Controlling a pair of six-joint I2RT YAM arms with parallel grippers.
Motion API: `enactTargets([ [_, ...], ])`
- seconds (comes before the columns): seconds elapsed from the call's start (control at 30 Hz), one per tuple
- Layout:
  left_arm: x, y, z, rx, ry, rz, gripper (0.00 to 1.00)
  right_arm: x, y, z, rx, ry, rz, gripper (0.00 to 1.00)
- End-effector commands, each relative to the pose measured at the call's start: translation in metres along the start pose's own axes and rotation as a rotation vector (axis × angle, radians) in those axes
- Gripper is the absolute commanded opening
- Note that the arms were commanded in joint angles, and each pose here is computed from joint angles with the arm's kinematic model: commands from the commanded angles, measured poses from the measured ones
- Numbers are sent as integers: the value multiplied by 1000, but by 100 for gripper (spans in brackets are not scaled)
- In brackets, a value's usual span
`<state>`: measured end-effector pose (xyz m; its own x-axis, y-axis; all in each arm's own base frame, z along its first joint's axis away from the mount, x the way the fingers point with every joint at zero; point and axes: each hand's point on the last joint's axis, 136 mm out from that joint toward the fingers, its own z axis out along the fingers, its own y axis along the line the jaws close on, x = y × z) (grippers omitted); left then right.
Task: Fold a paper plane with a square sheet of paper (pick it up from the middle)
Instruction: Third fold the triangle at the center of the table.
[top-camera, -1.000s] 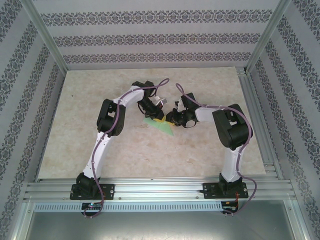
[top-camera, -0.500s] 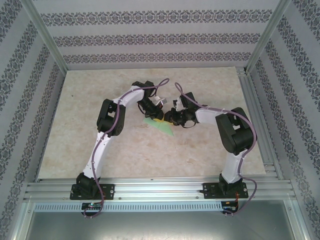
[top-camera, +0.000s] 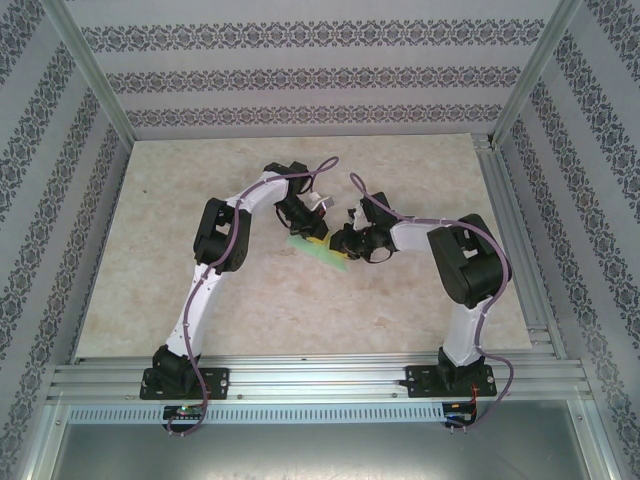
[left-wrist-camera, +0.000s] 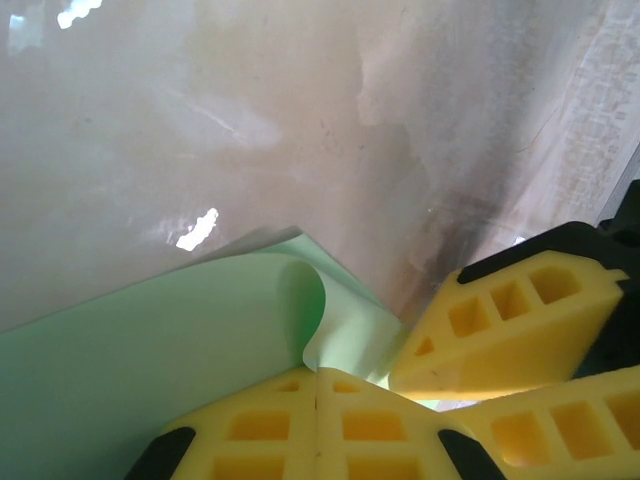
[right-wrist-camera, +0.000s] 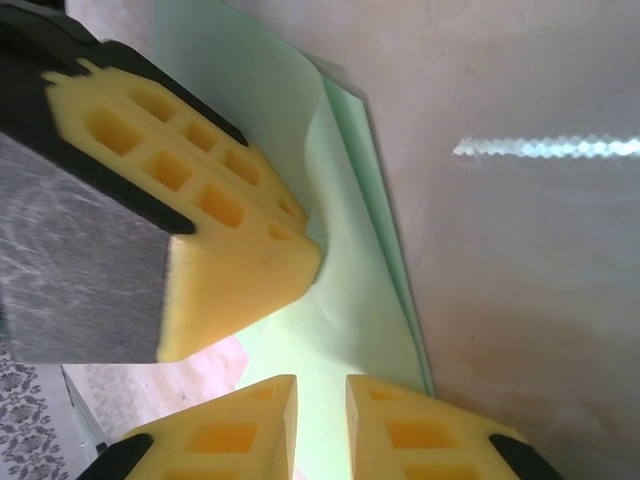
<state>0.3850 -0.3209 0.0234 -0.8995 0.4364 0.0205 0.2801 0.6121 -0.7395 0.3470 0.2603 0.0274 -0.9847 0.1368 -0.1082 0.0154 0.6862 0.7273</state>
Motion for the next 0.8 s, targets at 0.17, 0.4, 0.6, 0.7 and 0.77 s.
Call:
enactTargets([
  [0.17,1,15,2,-26,12,-2,1,-37,15,-6,-69,-103,21,9],
  [0.4,1,14,2,-26,12,-2,1,-46,12,6,-69,-92,31,7],
  [0.6,0,15,1,-24,10,-3,1,-41,-15,21,22,-64,61,7],
  [0.7,1,15,1,-24,13,-4,1,-36,-32,25,86,-52,78,7],
  [0.77,1,16,1,-27,13,-5,1,-32,-43,27,125,-41,90,7],
])
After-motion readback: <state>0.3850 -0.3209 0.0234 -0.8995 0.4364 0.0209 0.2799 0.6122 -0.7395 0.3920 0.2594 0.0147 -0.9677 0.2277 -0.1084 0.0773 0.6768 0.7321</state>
